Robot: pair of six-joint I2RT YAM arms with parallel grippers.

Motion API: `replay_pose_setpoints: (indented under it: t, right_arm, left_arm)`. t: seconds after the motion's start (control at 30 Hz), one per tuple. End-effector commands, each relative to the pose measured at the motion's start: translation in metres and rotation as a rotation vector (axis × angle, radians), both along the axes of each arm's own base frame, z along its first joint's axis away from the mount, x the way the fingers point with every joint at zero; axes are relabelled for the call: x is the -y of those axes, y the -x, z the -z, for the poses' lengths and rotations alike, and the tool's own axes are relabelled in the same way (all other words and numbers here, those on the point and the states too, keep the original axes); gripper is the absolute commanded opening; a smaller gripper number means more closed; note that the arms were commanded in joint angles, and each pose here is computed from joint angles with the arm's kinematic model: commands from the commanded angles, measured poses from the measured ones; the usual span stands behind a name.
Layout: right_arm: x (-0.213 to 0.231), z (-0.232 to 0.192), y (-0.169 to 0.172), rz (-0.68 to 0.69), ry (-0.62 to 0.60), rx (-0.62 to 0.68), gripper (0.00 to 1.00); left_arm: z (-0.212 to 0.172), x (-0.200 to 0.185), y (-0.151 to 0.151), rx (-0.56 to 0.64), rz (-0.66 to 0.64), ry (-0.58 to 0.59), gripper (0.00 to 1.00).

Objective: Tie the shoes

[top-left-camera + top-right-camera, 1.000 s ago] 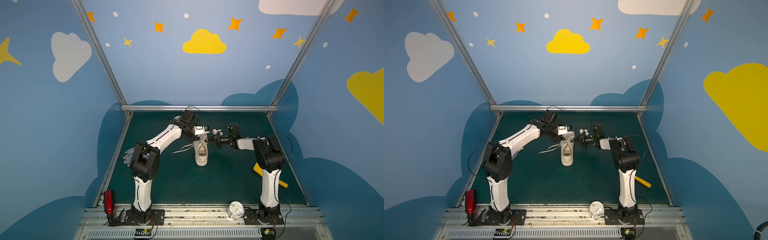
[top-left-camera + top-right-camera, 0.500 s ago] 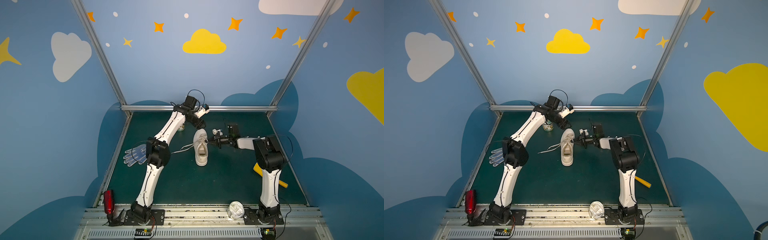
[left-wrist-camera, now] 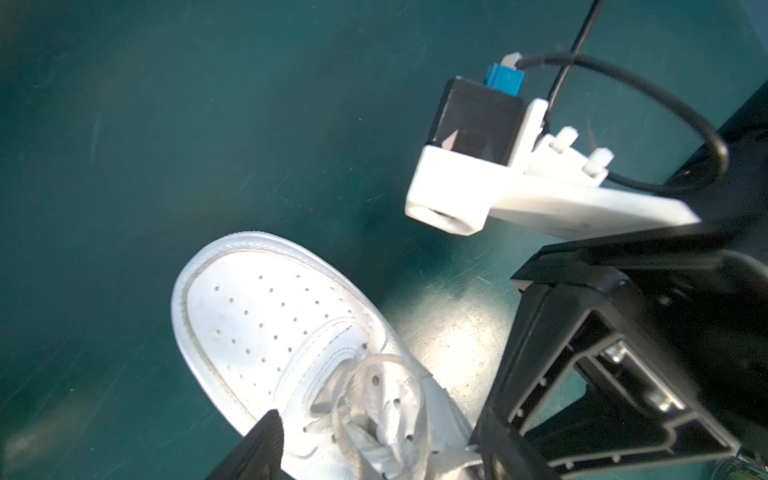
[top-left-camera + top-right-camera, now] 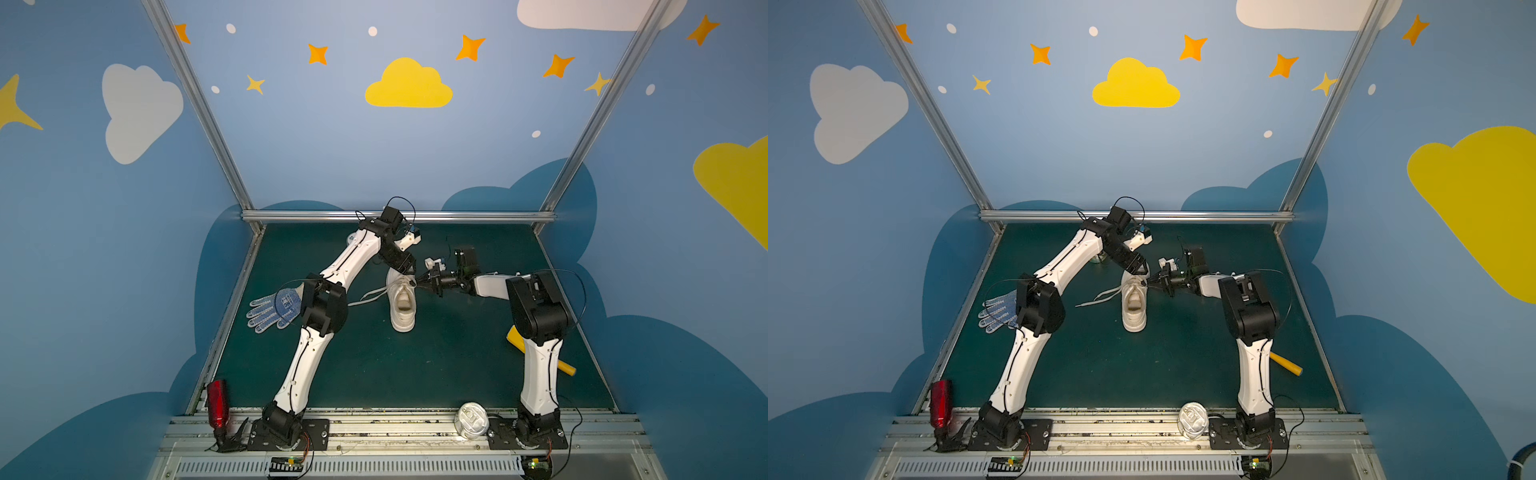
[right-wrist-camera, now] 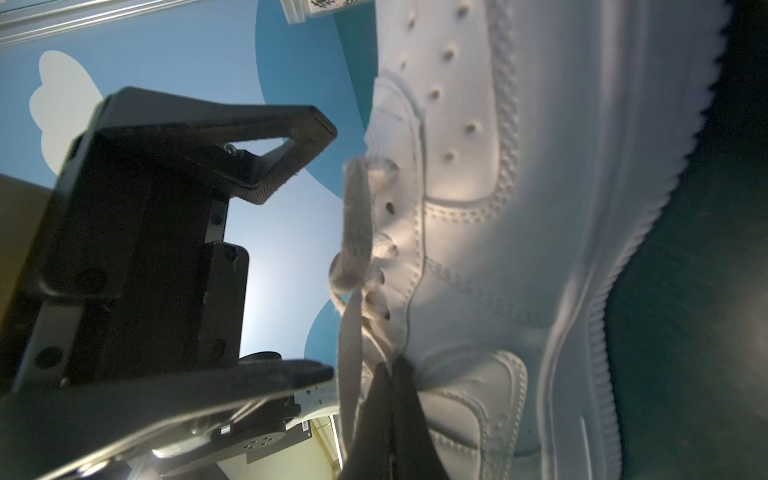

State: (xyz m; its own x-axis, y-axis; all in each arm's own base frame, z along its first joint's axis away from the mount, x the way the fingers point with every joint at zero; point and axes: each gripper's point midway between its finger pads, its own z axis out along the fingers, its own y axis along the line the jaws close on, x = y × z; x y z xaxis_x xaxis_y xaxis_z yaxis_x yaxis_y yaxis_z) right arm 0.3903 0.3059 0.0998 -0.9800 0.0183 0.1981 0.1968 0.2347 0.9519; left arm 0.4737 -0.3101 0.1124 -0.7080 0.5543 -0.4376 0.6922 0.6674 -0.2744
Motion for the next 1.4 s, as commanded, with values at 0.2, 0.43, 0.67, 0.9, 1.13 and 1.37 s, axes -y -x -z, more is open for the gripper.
replay_pose_setpoints:
  t: [0.2, 0.43, 0.67, 0.9, 1.13, 1.37]
  right_arm:
    - [-0.005, -0.010, 0.004, -0.017, 0.004, 0.012, 0.00]
    - [-0.005, -0.009, 0.005, -0.018, 0.003, 0.007, 0.00]
    - [-0.005, -0.009, 0.004, -0.017, 0.001, 0.009, 0.00]
    - [-0.005, -0.009, 0.005, -0.019, -0.001, 0.006, 0.00]
    - [-0.005, -0.010, 0.004, -0.015, 0.000, 0.009, 0.00]
    - [-0.005, -0.012, 0.003, -0.014, -0.002, 0.015, 0.00]
  left_arm:
    - [0.018, -0.002, 0.001, -0.071, -0.063, -0.006, 0.72]
    - [0.023, 0.001, -0.004, -0.076, -0.094, 0.004, 0.63]
    - [0.028, -0.007, -0.011, -0.056, -0.134, -0.041, 0.44]
    - [0.021, -0.002, -0.011, -0.063, -0.136, -0.004, 0.30]
    - [0.015, -0.001, -0.009, -0.079, -0.152, 0.034, 0.11]
    - [0.005, -0.002, -0.010, -0.072, -0.177, 0.076, 0.03]
